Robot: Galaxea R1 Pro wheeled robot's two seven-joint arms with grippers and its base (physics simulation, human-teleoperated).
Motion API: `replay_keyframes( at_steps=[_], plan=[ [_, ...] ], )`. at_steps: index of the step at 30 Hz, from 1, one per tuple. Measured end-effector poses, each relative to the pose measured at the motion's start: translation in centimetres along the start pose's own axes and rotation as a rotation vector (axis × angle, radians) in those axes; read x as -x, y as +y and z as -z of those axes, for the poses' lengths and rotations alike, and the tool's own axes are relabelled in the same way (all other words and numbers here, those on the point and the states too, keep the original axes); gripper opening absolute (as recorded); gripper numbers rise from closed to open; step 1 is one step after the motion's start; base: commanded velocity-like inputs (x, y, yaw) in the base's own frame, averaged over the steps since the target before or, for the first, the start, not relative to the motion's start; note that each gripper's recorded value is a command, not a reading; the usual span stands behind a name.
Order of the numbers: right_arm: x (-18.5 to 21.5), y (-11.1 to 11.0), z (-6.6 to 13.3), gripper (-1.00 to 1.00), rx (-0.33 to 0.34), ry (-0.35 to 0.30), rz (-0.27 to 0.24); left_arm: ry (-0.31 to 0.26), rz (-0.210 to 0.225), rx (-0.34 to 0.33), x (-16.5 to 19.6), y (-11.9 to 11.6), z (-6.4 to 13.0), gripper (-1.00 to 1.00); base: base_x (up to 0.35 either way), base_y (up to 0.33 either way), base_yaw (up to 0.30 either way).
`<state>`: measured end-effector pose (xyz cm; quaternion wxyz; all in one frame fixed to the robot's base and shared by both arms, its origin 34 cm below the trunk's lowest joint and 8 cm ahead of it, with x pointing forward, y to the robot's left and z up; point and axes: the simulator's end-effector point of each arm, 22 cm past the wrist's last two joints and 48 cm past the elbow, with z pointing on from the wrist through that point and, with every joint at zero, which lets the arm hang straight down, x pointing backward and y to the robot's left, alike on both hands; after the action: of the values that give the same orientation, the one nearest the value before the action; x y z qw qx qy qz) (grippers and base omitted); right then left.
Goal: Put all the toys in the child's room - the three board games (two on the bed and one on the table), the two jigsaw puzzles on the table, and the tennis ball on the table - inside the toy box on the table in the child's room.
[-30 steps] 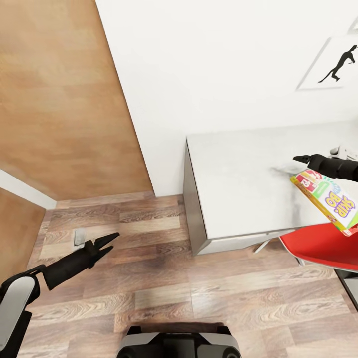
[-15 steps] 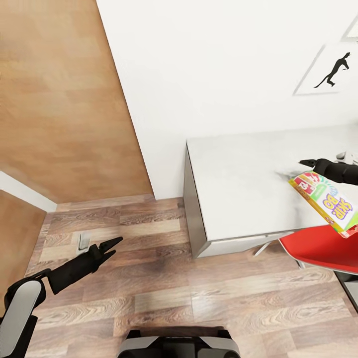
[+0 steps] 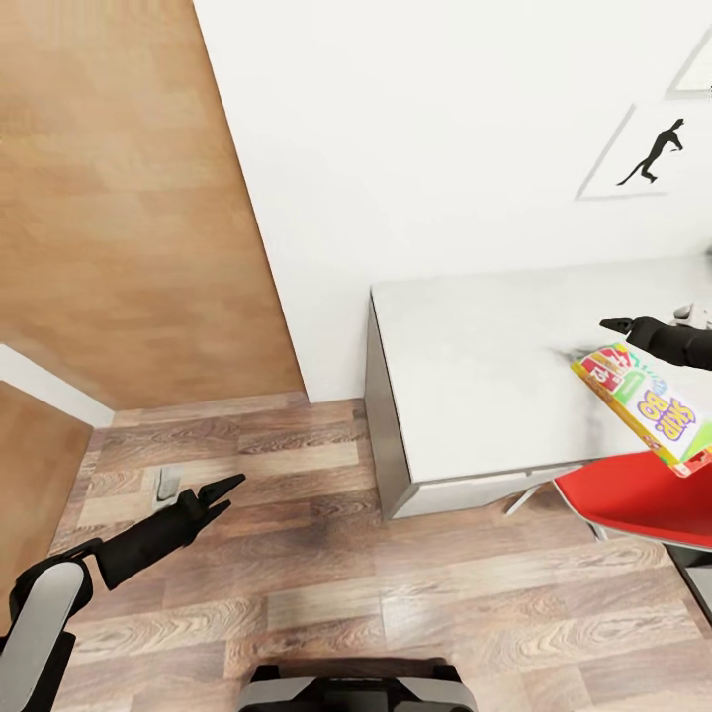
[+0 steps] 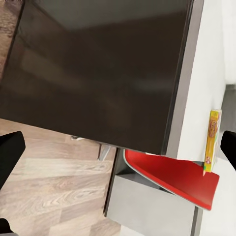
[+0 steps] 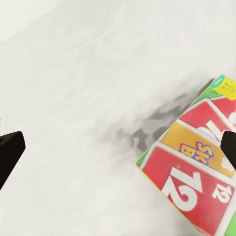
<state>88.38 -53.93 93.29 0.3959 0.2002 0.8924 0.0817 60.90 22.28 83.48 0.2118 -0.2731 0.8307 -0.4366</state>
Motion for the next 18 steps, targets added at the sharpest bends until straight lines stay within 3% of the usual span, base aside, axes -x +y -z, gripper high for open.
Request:
replay_keyframes(
  at_steps=[6,10,18],
  plan=[
    [0.5,0.3,0.5,1.00,0.006,-0.010,0.003,-0.007,-0.005,-0.004,0.1,-0.3,0.2,1.00,0.000,0.000,0.007],
    [0.8,2.0,1.0,1.00,0.040,-0.016,0.024,-0.009,-0.004,-0.003,0.0,-0.3,0.3,1.00,0.000,0.000,0.007],
    [-3.0,3.9,1.8,1.00,0.086,0.052,0.061,-0.018,0.001,0.006,-0.5,0.0,0.9,1.00,0.000,0.000,0.003]
  ],
)
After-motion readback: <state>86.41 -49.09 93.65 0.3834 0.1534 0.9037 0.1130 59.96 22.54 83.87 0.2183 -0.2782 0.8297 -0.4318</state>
